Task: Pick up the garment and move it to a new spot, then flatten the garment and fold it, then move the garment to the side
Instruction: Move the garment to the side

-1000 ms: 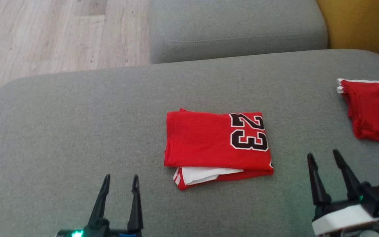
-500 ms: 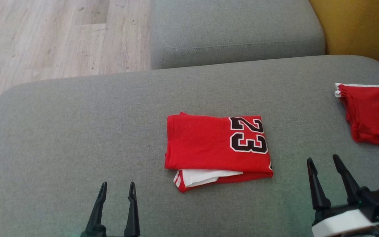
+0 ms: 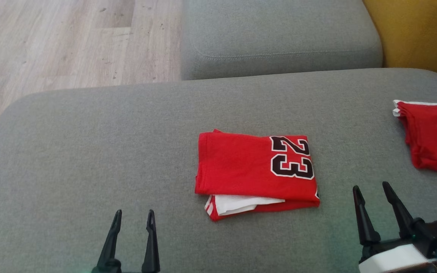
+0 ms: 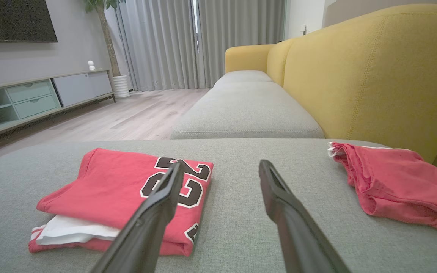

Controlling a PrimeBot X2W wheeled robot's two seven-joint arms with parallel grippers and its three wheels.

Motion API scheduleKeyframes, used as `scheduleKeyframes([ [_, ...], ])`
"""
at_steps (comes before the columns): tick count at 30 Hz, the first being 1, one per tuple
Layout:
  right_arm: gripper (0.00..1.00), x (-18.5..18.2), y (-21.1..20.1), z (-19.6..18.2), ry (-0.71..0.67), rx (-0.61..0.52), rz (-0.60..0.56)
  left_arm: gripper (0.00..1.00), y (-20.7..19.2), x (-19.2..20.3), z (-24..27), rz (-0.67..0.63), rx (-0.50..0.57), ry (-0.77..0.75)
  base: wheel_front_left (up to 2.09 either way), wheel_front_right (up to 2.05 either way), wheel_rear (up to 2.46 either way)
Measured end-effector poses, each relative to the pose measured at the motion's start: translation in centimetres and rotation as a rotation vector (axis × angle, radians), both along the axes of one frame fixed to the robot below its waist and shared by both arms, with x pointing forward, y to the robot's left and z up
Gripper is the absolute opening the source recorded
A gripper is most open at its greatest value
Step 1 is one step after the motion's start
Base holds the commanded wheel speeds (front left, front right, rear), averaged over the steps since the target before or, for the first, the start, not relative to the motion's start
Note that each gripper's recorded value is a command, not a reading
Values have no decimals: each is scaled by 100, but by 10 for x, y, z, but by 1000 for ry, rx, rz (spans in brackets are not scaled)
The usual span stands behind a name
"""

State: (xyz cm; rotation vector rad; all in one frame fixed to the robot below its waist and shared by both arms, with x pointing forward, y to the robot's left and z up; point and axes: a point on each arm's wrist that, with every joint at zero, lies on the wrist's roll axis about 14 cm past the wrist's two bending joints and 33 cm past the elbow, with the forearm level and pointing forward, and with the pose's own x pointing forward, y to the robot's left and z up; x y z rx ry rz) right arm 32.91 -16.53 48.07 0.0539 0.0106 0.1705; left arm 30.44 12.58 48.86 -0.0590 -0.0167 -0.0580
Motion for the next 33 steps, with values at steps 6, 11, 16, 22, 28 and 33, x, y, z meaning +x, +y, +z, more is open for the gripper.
scheduleKeyframes([
  [6, 100, 2, 5, -3, 10, -2, 17, 100, 4, -1, -1, 18, -14, 7, 0, 0, 0],
  [11, 100, 6, 11, -9, 30, -5, 39, 100, 9, -3, -3, 44, -31, 15, 0, 0, 0],
  [16, 100, 11, 18, -23, 77, -13, 67, 100, 14, -6, -8, 68, -48, 36, 0, 0, 0],
  [22, 100, 24, 19, -53, 178, 11, 67, 100, 21, -8, -17, 99, -49, 73, 0, 0, 0],
  [28, 100, 60, 31, -81, 304, 94, 71, 100, 21, 4, -21, 108, -46, 90, 0, 0, 0],
  [33, 100, 82, 44, -103, 453, 155, 96, 100, 21, 11, -24, 117, -42, 102, 0, 0, 0],
])
